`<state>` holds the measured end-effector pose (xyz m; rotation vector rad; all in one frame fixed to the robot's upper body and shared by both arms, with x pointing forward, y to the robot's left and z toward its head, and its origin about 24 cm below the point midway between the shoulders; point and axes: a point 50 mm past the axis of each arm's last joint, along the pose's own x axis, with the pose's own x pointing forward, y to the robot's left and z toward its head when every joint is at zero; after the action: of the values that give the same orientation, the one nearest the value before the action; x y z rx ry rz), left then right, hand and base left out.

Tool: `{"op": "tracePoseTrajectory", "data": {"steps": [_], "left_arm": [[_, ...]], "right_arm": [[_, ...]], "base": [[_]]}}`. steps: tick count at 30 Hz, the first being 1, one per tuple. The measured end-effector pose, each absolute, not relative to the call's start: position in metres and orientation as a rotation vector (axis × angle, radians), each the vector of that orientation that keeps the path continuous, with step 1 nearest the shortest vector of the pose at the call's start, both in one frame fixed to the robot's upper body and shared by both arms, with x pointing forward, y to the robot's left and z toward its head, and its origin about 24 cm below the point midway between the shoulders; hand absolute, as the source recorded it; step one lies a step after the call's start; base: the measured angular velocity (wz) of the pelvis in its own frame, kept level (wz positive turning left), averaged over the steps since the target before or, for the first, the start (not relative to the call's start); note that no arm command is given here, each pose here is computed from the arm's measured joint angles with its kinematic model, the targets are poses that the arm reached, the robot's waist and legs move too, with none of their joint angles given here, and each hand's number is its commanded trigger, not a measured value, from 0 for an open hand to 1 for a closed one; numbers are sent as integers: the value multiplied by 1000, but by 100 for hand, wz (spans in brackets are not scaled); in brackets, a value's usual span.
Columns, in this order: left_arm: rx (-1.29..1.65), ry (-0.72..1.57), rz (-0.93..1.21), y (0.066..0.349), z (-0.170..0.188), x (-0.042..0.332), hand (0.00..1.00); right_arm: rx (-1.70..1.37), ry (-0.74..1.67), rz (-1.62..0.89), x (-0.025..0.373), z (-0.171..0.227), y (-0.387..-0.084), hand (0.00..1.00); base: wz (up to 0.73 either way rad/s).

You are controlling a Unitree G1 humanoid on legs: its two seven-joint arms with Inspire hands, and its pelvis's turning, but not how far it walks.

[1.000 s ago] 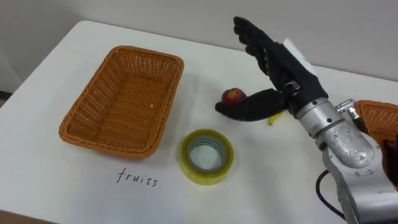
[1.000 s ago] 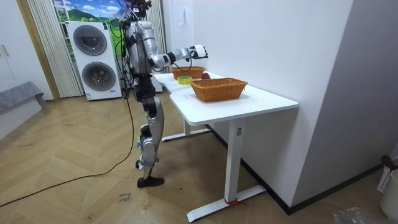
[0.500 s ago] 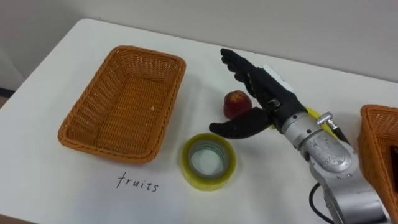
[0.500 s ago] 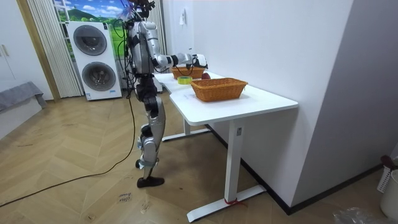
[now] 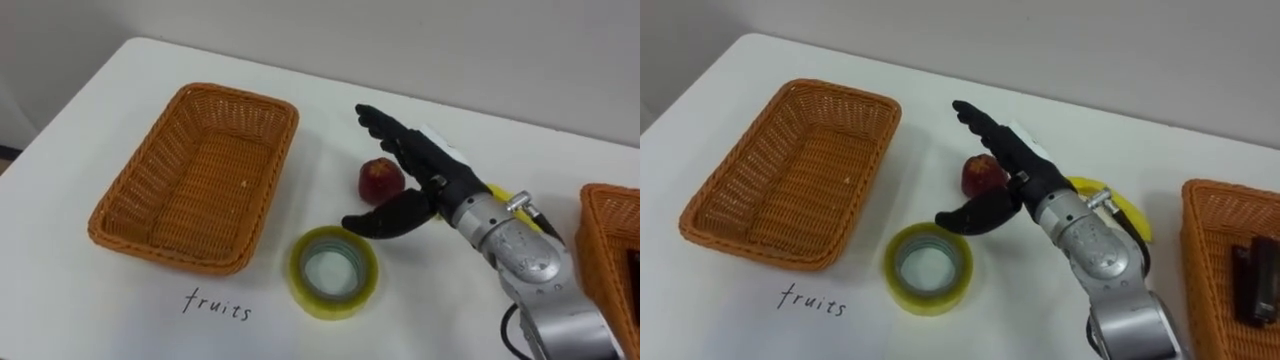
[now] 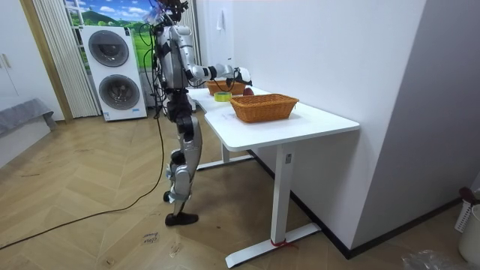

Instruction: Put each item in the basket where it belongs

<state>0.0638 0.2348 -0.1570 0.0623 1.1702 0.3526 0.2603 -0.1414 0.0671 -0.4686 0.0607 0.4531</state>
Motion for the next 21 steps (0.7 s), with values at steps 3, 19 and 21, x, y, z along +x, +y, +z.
{"op": "tracePoseTrajectory", "data": {"steps": [3, 19, 21], "left_arm": [[68, 1193, 368, 239, -157, 57, 0], [68, 1184, 340, 235, -157, 71, 0], [65, 1180, 339, 234, -157, 72, 0]], "right_arm": [[-518, 76, 463, 258, 63, -137, 0], [-610, 119, 562, 256, 61, -131, 0], [-607, 126, 572, 256, 61, -130, 0]], "base": [[-3], [8], [10]]}}
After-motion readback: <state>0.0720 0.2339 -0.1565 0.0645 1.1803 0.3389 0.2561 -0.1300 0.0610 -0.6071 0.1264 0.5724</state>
